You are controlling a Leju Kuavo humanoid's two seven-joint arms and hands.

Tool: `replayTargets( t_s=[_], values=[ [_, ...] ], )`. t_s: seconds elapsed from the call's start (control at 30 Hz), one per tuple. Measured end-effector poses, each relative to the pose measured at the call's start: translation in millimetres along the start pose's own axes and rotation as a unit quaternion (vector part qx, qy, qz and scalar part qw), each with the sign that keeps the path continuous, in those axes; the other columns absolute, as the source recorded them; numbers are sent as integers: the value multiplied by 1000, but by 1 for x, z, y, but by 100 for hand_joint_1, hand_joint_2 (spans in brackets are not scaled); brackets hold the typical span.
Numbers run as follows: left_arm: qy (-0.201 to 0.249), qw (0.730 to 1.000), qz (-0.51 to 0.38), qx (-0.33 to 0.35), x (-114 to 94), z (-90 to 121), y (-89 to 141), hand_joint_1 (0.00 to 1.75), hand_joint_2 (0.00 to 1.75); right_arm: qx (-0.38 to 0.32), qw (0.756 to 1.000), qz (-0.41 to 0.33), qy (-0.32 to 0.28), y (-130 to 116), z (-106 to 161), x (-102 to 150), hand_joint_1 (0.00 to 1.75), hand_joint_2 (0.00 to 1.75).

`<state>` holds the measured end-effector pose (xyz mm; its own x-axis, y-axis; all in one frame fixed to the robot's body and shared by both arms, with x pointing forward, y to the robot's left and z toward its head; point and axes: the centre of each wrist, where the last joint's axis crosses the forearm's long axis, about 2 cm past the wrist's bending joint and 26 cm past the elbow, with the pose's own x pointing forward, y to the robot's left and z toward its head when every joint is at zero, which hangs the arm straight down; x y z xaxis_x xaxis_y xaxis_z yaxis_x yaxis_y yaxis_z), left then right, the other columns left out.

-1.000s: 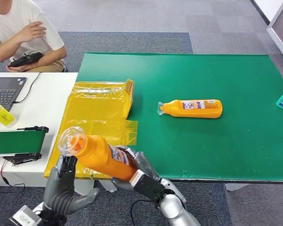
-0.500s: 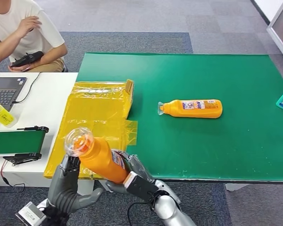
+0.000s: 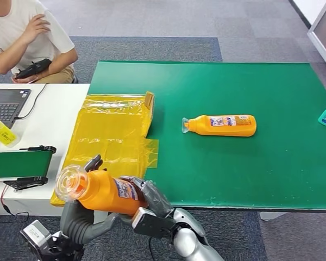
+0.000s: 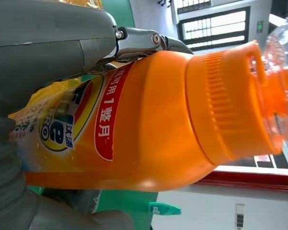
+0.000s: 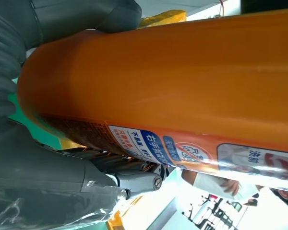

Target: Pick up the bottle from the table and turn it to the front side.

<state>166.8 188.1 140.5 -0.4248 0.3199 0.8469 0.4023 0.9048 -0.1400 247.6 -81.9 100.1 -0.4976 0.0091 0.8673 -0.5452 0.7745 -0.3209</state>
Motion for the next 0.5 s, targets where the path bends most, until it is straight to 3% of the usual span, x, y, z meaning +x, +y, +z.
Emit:
replayTargets(
  t_s=[0.33, 0.37, 0.47, 0.5],
  values=[
    [16, 999, 43, 7, -8, 1, -5, 2, 175, -3, 1000, 11, -10, 1, -1, 2, 175, 175],
    [16, 999, 47, 6, -8, 2, -5, 27, 175, -3, 1000, 11, -10, 1, -2, 2, 175, 175],
    [13, 999, 51, 2, -10, 1, -7, 157, 175, -5, 1000, 13, -10, 1, -2, 2, 175, 175],
    [12, 999, 50, -1, -11, 0, -7, 175, 175, -7, 1000, 14, -10, 1, -1, 2, 175, 175]
  ],
)
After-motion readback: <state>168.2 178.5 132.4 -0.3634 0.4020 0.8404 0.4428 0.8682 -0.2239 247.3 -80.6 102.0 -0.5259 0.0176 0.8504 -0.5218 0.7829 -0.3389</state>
